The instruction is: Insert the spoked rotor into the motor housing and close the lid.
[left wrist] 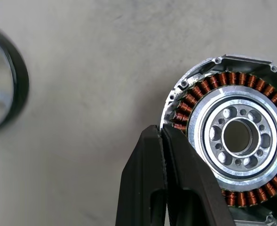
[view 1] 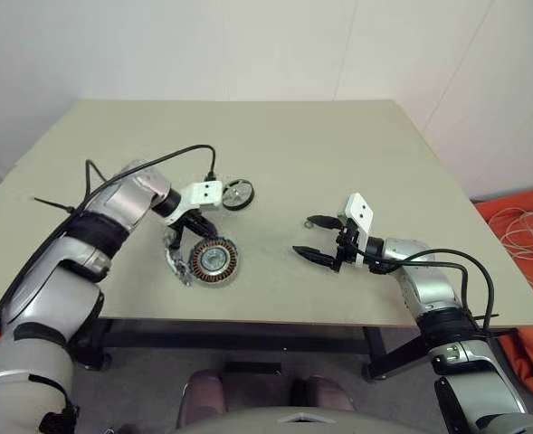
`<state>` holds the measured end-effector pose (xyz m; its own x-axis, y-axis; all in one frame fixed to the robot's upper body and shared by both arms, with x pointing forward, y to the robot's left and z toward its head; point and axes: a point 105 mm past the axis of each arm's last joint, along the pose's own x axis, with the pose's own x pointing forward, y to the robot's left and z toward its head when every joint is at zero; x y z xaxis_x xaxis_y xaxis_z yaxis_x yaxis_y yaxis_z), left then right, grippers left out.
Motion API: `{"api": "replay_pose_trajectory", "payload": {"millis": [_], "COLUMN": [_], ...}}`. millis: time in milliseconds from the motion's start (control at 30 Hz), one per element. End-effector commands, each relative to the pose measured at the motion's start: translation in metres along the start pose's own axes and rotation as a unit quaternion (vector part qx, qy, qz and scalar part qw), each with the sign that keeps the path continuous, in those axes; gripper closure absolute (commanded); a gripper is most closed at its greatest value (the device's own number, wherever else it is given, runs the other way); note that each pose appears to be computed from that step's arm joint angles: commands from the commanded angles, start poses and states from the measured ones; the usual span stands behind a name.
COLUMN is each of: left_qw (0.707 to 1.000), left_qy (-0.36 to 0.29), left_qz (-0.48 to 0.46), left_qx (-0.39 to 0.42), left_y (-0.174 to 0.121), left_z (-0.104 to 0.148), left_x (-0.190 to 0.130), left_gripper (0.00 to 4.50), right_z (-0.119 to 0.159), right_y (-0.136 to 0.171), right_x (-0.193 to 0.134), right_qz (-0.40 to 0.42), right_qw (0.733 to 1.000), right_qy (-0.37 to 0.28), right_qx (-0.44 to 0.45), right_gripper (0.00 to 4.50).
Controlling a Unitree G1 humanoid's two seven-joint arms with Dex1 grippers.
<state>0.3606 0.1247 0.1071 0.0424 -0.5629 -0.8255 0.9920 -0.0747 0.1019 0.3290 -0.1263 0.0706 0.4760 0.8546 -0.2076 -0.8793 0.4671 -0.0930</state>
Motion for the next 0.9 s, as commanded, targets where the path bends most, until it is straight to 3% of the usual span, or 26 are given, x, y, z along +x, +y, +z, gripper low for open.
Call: {"api": "replay_pose_trajectory", "payload": {"millis": [33, 333, 567, 700, 900], "left_qw": [0.997, 0.978, 0.973, 0.971, 0.969], "left_qy": [0.022, 0.076, 0.010, 0.002, -0.009], "left_qz": [-0.014, -0.010, 0.021, 0.021, 0.043], "left_qx": [0.079, 0.192, 0.230, 0.240, 0.243], "left_y": [0.008, 0.020, 0.024, 0.024, 0.028], "left_z": [0.020, 0.036, 0.056, 0.059, 0.061], "left_x": [-0.002, 0.016, 0.020, 0.017, 0.010], "left_gripper": [4.47, 4.47, 4.47, 3.56, 1.58], "right_z": [0.016, 0.016, 0.015, 0.017, 0.020], "right_y": [0.000, 0.002, 0.002, 0.001, -0.001], "right_x": [0.001, 0.001, 0.000, 0.001, 0.003], "right_qz": [0.002, -0.002, -0.006, -0.005, 0.002], "right_qw": [1.000, 1.000, 1.000, 1.000, 0.999], "right_qy": [-0.022, -0.025, -0.023, -0.023, -0.024], "right_qx": [-0.021, -0.019, -0.018, -0.020, -0.027], "right_gripper": [0.00, 0.00, 0.00, 0.00, 0.00]}}
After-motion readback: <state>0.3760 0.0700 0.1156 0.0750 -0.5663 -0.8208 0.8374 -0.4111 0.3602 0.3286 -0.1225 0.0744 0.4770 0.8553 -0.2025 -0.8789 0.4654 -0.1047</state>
